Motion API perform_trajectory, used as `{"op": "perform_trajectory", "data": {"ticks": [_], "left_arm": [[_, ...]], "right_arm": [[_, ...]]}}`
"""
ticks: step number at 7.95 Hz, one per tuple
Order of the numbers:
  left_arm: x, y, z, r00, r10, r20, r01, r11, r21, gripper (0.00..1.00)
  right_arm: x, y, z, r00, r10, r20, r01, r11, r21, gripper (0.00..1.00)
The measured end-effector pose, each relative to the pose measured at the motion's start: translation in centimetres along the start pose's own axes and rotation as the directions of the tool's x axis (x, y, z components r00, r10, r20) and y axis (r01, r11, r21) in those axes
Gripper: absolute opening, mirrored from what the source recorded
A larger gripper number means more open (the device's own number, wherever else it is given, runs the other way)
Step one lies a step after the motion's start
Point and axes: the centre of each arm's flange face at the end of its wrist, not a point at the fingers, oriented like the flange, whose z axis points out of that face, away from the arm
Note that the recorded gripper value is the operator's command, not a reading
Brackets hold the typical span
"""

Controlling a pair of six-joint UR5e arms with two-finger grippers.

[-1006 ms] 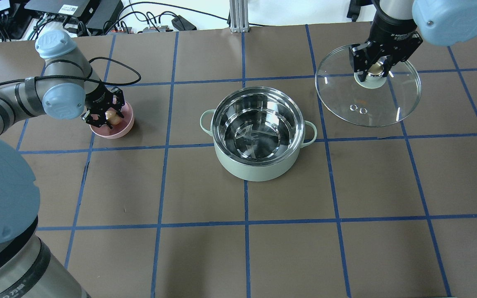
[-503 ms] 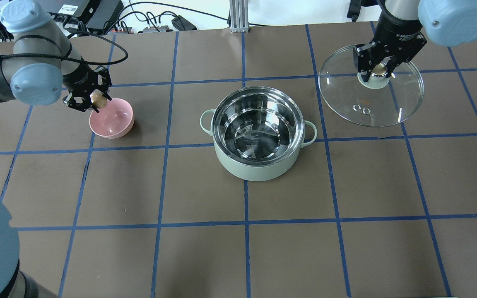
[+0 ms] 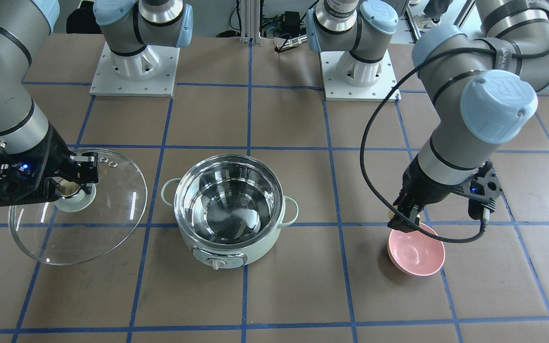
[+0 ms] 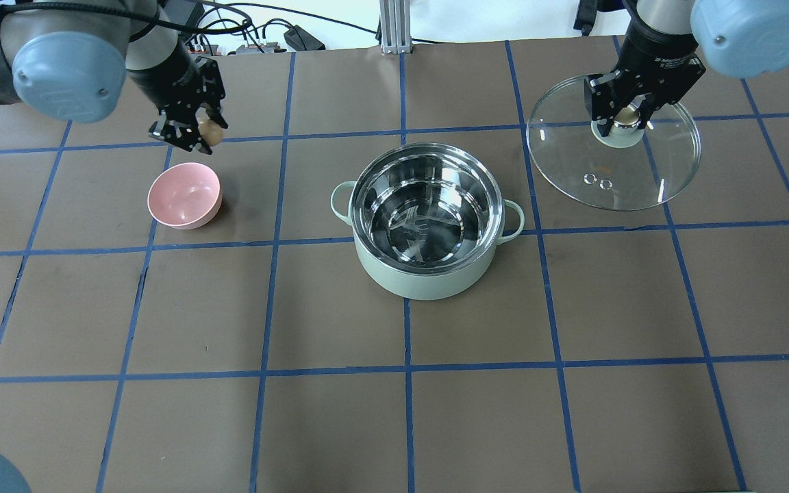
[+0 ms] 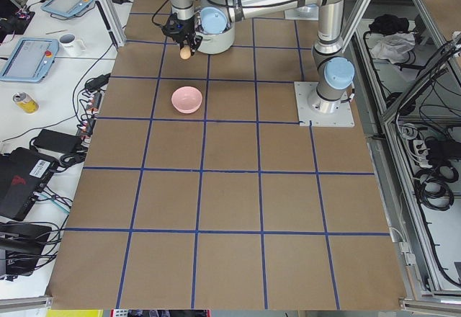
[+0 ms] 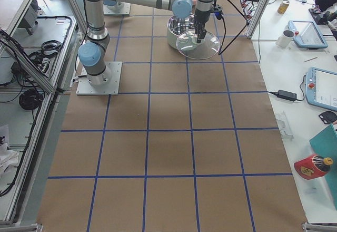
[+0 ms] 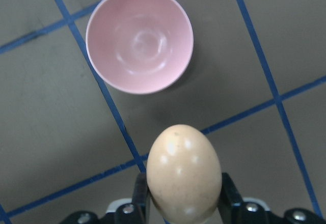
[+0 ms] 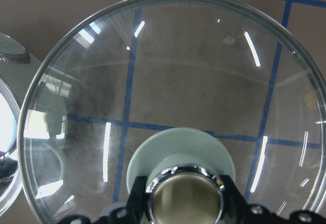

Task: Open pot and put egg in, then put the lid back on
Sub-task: 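Lift the brown egg from the pink bowl toward the pot with the left gripper, then lower the egg into the pot and open the left gripper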

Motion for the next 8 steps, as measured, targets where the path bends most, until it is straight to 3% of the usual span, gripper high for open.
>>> {"op": "perform_trajectory", "data": {"ticks": [3, 5, 8], "left_arm": [[3.2, 10.7, -2.8, 0.981, -0.189, -0.053, 0.182, 0.977, -0.108, 0.0], [4.7, 17.5, -1.2, 0.968, -0.245, -0.049, 0.236, 0.961, -0.143, 0.0], [6.2, 24.7, 3.4, 0.965, -0.26, -0.011, 0.256, 0.954, -0.154, 0.0]], "right_arm": [[0.0, 0.0, 0.1, 1.0, 0.0, 0.0, 0.0, 1.0, -0.001, 0.0], [0.0, 0.0, 0.2, 1.0, 0.0, 0.0, 0.0, 1.0, -0.003, 0.0], [0.0, 0.0, 0.2, 1.0, 0.0, 0.002, 0.0, 1.0, -0.004, 0.0]]}}
